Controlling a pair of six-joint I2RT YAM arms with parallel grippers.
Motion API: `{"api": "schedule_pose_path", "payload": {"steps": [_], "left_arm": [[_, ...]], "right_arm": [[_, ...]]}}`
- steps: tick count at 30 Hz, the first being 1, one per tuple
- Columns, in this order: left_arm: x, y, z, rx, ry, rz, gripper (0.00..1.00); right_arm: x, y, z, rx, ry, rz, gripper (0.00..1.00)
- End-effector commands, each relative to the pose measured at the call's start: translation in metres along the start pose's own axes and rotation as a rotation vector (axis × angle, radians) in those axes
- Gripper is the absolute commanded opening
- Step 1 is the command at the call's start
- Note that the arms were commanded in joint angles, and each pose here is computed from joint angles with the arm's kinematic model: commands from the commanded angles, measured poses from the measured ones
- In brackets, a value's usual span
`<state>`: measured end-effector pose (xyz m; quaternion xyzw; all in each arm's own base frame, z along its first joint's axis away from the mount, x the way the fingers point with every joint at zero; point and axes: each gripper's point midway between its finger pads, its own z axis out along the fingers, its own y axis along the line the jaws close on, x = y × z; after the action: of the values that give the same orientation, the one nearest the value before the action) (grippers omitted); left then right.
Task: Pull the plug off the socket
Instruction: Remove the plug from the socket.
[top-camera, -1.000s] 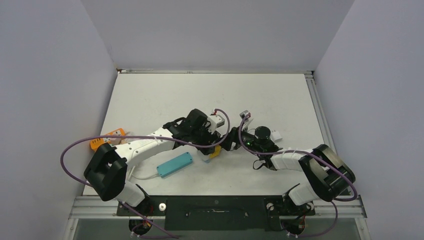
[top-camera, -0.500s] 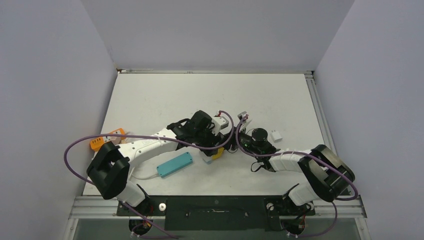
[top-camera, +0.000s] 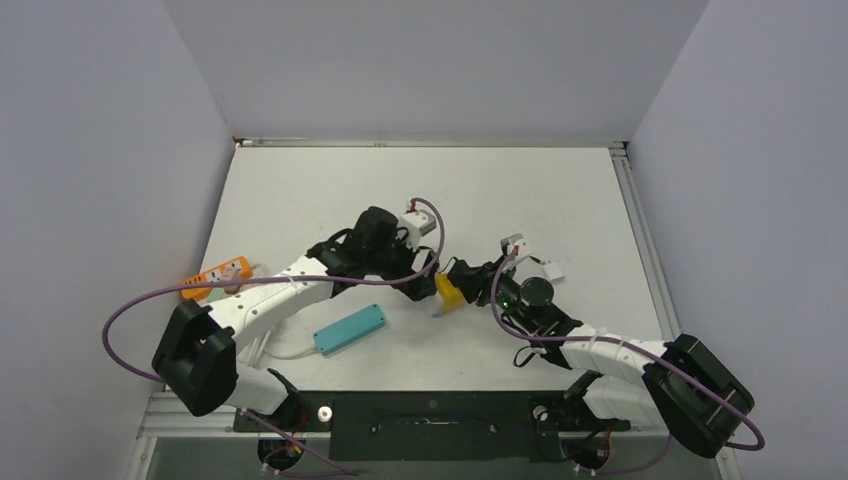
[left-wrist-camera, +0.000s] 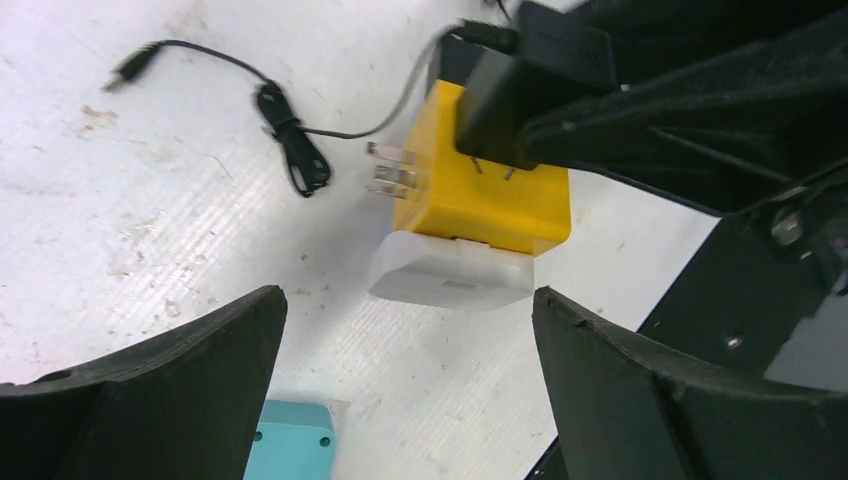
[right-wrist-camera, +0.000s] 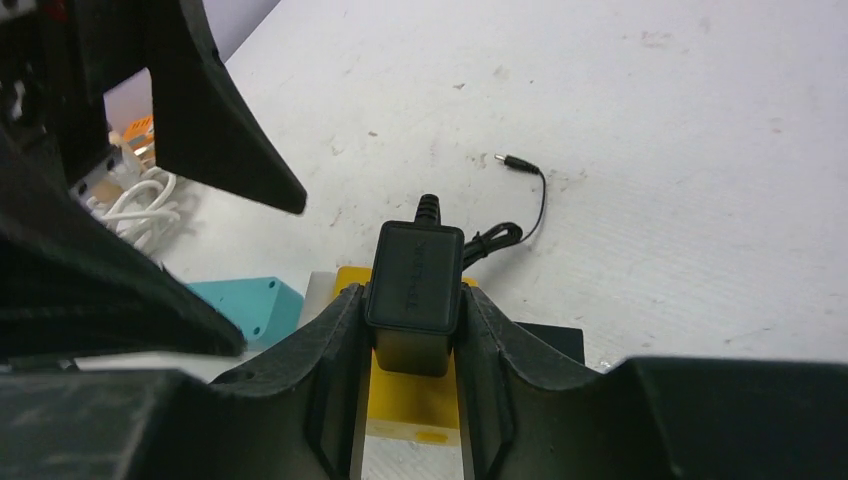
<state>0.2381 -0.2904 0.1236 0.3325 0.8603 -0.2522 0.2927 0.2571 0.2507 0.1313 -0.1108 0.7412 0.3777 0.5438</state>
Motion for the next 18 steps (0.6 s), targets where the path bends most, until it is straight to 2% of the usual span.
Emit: {"api": "schedule_pose_path", "payload": {"steps": [1,2,7,12,18], "left_arm": [[-0.054,-0.007,-0.029,0.194,-0.226,-0.174,0.91],[-0.061,-0.003,-0.032,0.231,-0.258,-0.219,0.91],[-0.063,-0.012,-0.024,0.404,-0.250,-0.352,0.91],[-0.055,-0.017,-0.007,0.509,-0.186,-0.461,0.91],[-0.057,-0.017,-0.004,0.576,-0.188,-0.531,0.91]], "right_arm": [[-0.054,0.001,-0.008,0.068,-0.229,-0.060,0.05],[-0.057,-0.001,-0.010,0.089,-0.243,-0.072,0.05],[-0.068,0.001,-0.019,0.147,-0.307,-0.104,0.05],[-0.074,0.017,-0.024,0.151,-0.345,-0.142,0.05],[-0.074,0.032,-0.025,0.130,-0.354,-0.174,0.05]]}}
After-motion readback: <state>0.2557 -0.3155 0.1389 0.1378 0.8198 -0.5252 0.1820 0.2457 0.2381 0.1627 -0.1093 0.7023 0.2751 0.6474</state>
